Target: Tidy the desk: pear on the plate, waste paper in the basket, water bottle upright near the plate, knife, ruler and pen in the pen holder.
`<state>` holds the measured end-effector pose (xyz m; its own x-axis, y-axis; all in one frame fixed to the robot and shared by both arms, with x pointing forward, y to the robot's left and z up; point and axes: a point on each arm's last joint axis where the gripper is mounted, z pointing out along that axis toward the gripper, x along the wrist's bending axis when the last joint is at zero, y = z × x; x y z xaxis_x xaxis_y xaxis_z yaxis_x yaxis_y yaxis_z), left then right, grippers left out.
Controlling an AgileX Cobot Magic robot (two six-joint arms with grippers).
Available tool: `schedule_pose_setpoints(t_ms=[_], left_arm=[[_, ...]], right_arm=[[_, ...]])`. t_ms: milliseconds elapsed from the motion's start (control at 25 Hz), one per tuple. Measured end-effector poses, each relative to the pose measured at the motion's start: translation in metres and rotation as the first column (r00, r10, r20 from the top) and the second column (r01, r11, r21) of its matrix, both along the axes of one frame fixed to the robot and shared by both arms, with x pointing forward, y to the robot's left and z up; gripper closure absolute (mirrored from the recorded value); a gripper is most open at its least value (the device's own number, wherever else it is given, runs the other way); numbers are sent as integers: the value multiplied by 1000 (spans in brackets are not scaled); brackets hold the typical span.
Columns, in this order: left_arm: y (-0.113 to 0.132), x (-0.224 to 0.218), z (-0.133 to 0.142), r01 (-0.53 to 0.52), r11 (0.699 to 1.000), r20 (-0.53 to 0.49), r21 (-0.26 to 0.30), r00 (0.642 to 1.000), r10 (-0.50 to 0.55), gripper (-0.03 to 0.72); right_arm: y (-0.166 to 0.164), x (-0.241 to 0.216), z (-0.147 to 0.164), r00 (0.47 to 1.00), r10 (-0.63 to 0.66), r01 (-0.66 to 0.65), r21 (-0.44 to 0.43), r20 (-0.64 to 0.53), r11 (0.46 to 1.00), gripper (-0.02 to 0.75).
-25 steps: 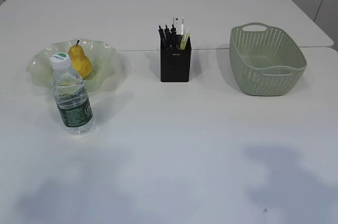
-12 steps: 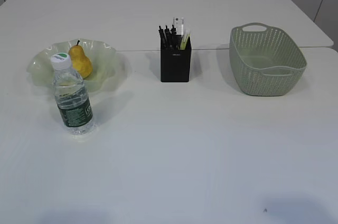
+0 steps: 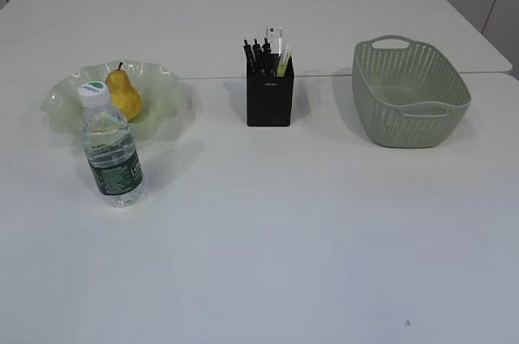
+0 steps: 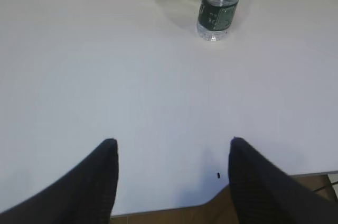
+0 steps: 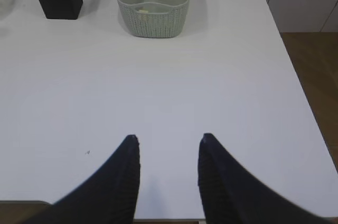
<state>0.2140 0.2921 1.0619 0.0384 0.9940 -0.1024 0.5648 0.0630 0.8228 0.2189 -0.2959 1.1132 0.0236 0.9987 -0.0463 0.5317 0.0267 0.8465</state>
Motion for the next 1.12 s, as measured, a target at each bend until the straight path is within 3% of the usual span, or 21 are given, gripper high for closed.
schedule_pose_setpoints(t_ms=[280,520,720,1120], left_arm=[[4,0,-1,-32,999,-2,40,999,32,223],[6,1,-3,-40,998,-6,50,999,40,223],[6,2,-5,-40,998,-15,52,999,41,223],[5,7,-6,-41,998,25,46,999,40,223]], right_arm=[[9,4,-34,993,97,-94,49,-61,994,457],[12,12,-60,972,185,-182,37,-142,983,457],[9,12,-63,944,290,-297,-24,-155,954,457],[7,21,-65,960,267,-271,-41,-90,962,456]])
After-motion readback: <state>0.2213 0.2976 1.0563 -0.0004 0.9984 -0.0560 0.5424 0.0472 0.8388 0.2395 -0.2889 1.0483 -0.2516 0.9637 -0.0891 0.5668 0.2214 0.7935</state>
